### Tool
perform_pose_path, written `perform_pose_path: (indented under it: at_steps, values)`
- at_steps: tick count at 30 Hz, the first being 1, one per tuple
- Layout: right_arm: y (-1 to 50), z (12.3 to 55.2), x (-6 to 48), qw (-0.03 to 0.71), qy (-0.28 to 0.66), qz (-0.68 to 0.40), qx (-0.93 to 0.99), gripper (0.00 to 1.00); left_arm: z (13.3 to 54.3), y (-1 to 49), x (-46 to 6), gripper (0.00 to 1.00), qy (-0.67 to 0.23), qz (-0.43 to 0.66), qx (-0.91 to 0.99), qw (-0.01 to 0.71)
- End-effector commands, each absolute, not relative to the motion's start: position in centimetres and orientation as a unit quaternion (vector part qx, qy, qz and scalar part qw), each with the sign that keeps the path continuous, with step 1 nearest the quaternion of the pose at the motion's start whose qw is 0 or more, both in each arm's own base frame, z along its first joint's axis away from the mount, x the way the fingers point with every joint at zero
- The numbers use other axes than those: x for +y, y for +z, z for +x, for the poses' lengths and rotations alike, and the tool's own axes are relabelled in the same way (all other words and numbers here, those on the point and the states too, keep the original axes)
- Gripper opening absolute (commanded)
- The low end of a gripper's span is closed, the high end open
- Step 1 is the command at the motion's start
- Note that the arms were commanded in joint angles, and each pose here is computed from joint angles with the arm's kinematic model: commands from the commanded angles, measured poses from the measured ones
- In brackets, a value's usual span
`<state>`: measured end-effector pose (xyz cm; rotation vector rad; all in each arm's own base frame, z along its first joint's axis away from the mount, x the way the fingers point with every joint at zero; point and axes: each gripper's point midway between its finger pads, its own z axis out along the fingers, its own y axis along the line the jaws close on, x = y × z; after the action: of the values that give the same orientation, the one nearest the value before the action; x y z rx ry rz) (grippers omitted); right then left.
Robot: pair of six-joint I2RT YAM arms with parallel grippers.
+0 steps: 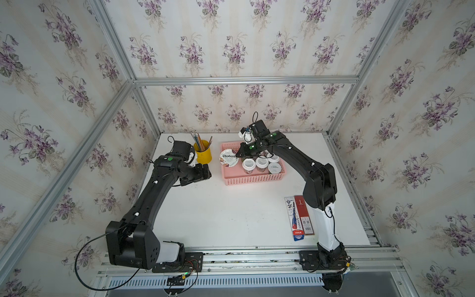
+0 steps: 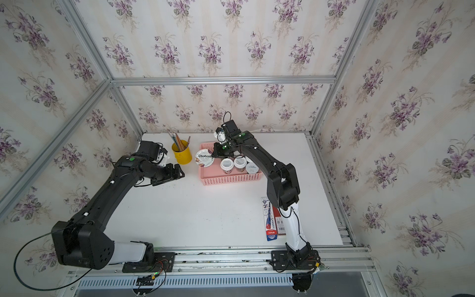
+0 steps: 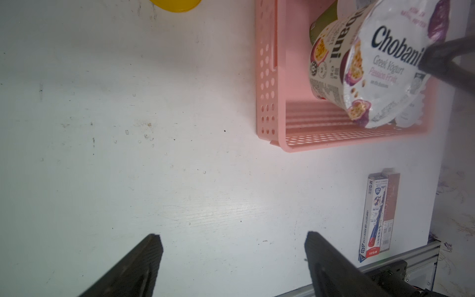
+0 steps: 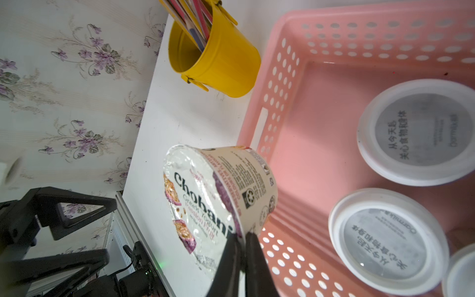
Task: Put the yogurt in the basket
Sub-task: Place the yogurt in the basket.
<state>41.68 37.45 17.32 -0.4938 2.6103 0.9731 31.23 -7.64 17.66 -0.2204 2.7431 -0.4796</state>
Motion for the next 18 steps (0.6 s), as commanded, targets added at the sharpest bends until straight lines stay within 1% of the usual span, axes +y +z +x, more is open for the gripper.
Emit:
perform_pose_path:
  at_steps: [1,11,18]
  values:
    - [15.9,41.6,36.6,0.140,0.314,-0.175,0.923,0.09,31.4,17.8,-7.6,0.92,-0.171,-0.072,0.967,0.176]
    - [13.2,41.5,35.5,0.128,0.283,-0.175,0.934,0.09,31.5,17.3,-7.5,0.92,-0.173,-0.075,0.967,0.171]
    - [11.9,41.6,35.8,0.117,0.286,-0.179,0.934,0.09,31.5,17.2,-7.4,0.92,-0.168,-0.075,0.968,0.170]
